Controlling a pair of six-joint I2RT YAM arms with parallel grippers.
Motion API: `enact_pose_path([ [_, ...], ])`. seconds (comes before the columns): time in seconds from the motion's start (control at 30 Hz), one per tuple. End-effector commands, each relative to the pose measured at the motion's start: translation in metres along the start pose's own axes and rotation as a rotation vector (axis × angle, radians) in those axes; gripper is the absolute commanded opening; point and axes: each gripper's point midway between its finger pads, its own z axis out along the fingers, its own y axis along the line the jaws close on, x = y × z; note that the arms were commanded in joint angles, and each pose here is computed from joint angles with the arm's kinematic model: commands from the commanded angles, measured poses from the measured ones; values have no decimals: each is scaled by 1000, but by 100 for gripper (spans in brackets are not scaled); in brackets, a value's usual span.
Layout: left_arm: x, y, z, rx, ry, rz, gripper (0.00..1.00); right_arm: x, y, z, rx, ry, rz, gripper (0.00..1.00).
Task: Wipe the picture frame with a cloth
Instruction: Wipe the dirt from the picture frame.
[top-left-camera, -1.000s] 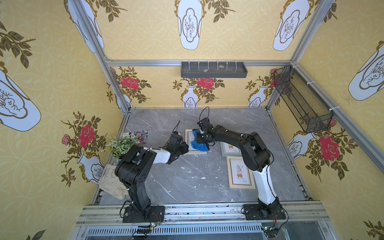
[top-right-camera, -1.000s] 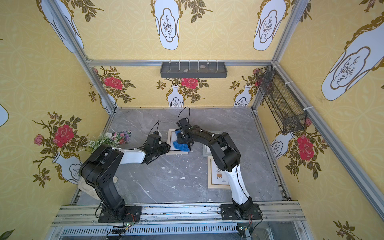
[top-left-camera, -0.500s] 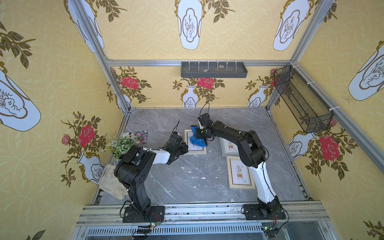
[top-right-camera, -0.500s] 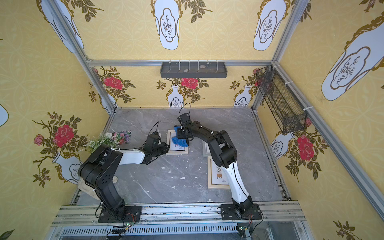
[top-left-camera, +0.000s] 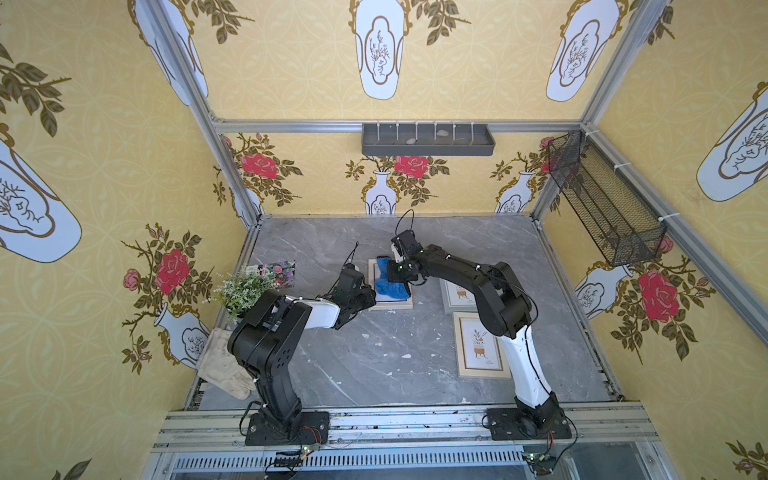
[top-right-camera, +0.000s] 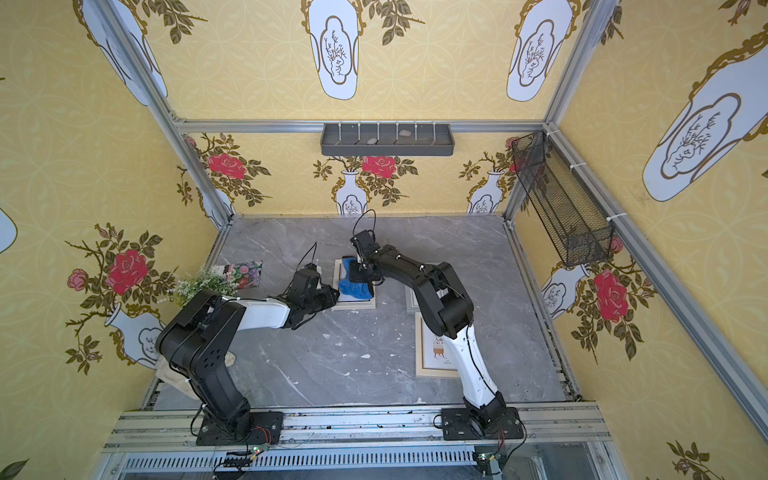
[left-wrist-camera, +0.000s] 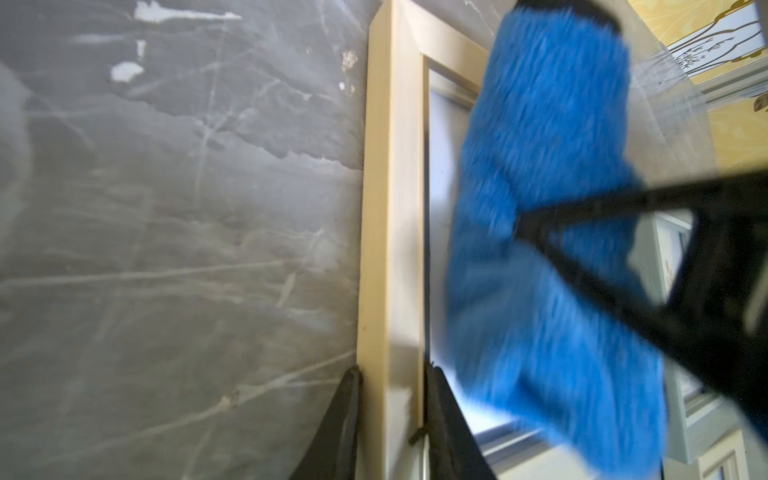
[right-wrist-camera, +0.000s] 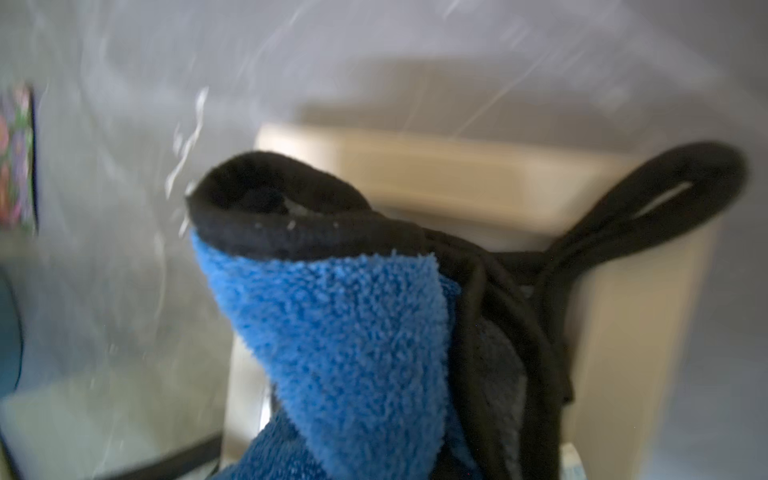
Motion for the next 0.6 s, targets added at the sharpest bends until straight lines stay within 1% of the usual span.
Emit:
enact_pose_path([
  [0.0,88,89,-22,-351,322,-10,18,-6,-7,4,11,16,-1,10],
  [0.07,88,90,-22,-354,320,-11,18,3,-10,5,31,33,-3,9],
  [0.17,89,90,-22,-348,319,-16,18,29,-4,3,37,62,-22,10],
  [0.23,91,90,-21,-342,323,-24,18,37,1,-1,38,67,-28,10],
  [0.3,94,89,-19,-335,331,-27,18,31,5,-5,33,46,-33,10],
  [0.37,95,89,-18,-333,337,-27,18,17,6,-6,39,19,-29,10],
  [0.47,95,90,-20,-335,337,-24,18,-9,11,0,30,-19,-39,10],
  [0.57,95,92,-22,-341,329,-29,18,-25,14,12,38,-35,-66,10],
])
